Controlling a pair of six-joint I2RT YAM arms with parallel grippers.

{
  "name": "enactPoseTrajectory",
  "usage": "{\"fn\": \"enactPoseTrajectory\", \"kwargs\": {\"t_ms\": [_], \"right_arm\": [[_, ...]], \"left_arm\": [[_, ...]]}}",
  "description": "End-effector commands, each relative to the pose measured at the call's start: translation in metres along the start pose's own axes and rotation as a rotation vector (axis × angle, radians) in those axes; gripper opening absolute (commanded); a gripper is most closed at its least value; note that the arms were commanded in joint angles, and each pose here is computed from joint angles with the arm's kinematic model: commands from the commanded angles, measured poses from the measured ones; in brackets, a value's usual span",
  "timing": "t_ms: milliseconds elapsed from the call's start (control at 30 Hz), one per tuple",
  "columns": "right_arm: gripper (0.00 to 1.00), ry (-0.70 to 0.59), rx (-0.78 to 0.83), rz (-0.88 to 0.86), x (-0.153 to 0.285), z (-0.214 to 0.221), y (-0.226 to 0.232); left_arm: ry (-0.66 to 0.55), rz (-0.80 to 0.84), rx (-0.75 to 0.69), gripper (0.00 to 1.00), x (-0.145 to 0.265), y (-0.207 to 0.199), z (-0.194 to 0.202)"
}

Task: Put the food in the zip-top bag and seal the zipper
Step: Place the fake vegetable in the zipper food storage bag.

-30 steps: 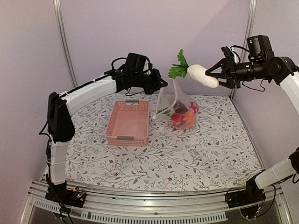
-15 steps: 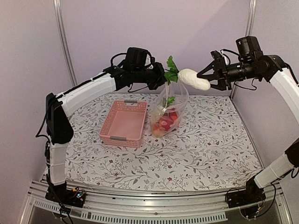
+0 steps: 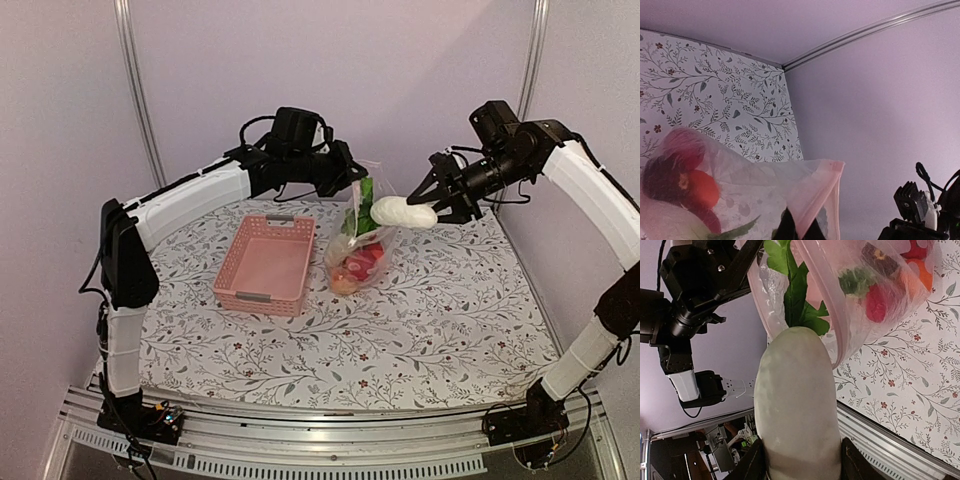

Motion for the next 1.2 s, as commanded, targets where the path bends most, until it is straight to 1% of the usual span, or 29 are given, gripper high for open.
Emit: {"fn": "enactPoseTrajectory", "kwargs": {"t_ms": [0,100,167,267,333,400,467,533,633,667,700,733,833,933,1033,1133,1167], "right_arm": [[0.16,0.05,-0.074,-0.017,-0.003,0.0,0.003],[0.16,0.031,-0.102,-0.022,-0.012,-0.015,0.0],[0.16,0.018,-0.133,0.012,-0.023,-0.028,-0.008],[0.16,-0.003,-0.174,-0.005,-0.035,-0.042,-0.012],[0.19,-0.029,-0.195,-0.016,-0.039,-0.049,-0.011],[0.3,-0.044,-0.219,0.007,-0.042,-0.054,-0.013],[0.39,-0.055,-0.211,0.016,-0.043,-0.058,-0.011],[0.55,-0.077,-0.193,-0.001,-0.039,-0.062,-0.003],[0.69,-0.121,-0.159,-0.024,-0.024,-0.065,0.014],[0.71,-0.132,-0.15,-0.04,-0.019,-0.064,0.019],[0.87,-0.145,-0.138,-0.062,-0.015,-0.064,0.024],[0.97,-0.156,-0.142,-0.073,-0.011,-0.062,0.027],[0.99,-0.198,-0.12,-0.044,0.003,-0.054,0.033],[0.99,-0.238,-0.034,0.108,0.009,-0.044,0.024],[0.99,-0.222,0.144,0.299,-0.005,-0.035,0.012],[0.99,-0.162,0.26,0.343,-0.028,-0.029,-0.001],[0.95,-0.154,0.271,0.344,-0.034,-0.03,-0.005]], "left_arm": [[0.016,0.056,-0.067,0.0,0.001,-0.01,0.001],[0.053,0.109,-0.119,0.01,-0.001,-0.019,0.012],[0.067,0.114,-0.13,0.01,-0.002,-0.021,0.02],[0.086,0.122,-0.132,0.01,-0.004,-0.019,0.023],[0.091,0.129,-0.141,0.01,-0.005,-0.021,0.022],[0.09,0.132,-0.14,0.01,-0.004,-0.023,0.022],[0.096,0.141,-0.143,0.01,-0.003,-0.024,0.023],[0.094,0.138,-0.154,0.01,-0.001,-0.024,0.022],[0.075,0.132,-0.125,0.01,0.003,-0.017,0.014],[0.074,0.136,-0.103,0.01,0.004,-0.012,0.011],[0.074,0.144,-0.083,0.01,0.005,-0.008,0.009],[0.078,0.138,-0.062,0.01,0.005,-0.001,0.008],[0.066,0.125,-0.018,0.01,0.009,0.011,0.003],[0.049,0.138,-0.029,0.01,0.013,0.007,-0.004],[0.07,0.161,-0.052,0.02,0.011,0.001,-0.006],[0.097,0.175,-0.053,0.02,0.006,-0.002,-0.001],[0.1,0.178,-0.061,0.02,0.006,-0.003,0.0]]}}
Point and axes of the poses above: each gripper's point midway between its finger pads, its own x axis back along the fingers, its own y axis along the line the jaws close on, z = x × y, the point moved 9 cm from there along x, back along the fingers, and after that the axes turned 10 degrees about x, right-handed, at the moved point
